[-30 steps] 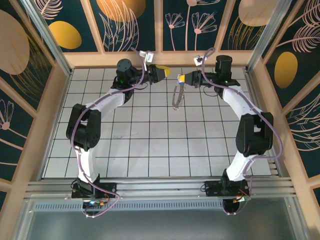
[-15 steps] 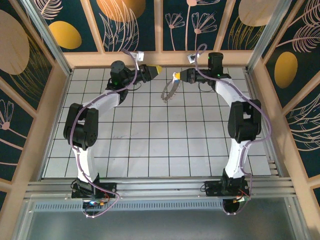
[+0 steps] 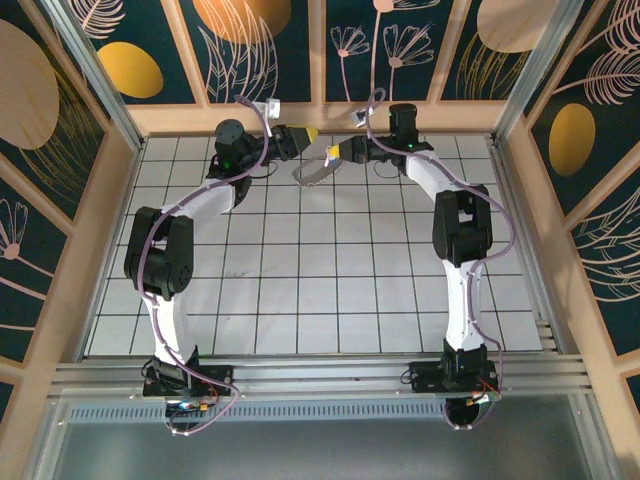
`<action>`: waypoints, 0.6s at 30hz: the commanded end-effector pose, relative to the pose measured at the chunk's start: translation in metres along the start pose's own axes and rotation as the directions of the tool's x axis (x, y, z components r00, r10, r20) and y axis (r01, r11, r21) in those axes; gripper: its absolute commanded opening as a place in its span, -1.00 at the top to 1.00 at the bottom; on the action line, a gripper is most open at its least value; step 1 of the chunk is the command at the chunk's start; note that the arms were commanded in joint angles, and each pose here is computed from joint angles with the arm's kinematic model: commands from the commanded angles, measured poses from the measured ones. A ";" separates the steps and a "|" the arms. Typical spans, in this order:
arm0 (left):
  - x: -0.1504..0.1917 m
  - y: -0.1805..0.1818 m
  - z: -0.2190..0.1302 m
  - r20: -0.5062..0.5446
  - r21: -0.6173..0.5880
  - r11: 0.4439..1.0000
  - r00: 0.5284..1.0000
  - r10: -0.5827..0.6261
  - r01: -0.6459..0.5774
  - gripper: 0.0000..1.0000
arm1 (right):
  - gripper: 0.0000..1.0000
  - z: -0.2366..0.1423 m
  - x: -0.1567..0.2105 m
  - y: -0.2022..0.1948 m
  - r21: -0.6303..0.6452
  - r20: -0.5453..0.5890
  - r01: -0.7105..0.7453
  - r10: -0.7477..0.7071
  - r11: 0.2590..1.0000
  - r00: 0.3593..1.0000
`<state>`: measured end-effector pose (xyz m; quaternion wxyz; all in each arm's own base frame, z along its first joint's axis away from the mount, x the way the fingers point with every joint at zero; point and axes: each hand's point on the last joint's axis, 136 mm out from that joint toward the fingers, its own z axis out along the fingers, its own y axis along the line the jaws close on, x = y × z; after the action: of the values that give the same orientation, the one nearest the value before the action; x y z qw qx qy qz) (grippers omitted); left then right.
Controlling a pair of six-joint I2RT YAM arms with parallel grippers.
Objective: Put the keys on the keyring
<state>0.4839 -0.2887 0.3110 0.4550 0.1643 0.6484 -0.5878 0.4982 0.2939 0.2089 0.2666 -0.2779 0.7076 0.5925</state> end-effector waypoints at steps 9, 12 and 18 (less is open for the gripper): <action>-0.013 -0.023 -0.014 0.055 0.013 1.000 0.998 0.016 -0.016 0.06 | 1.00 0.041 0.093 0.017 -0.035 -0.046 -0.149 0.148 0.988 0.988; -0.012 -0.023 -0.016 0.055 0.008 1.000 0.998 0.005 -0.005 0.05 | 1.00 0.046 0.110 0.021 -0.027 -0.052 -0.185 0.184 0.982 0.982; -0.005 -0.021 -0.017 0.045 0.014 1.000 0.999 -0.025 0.025 0.05 | 1.00 0.060 0.146 0.022 0.014 -0.095 -0.253 0.253 0.967 0.963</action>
<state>0.4721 -0.2824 0.3017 0.4405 0.1371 0.6590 -0.5940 0.3884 0.3349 0.0852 0.1238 -0.1903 0.7650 0.6027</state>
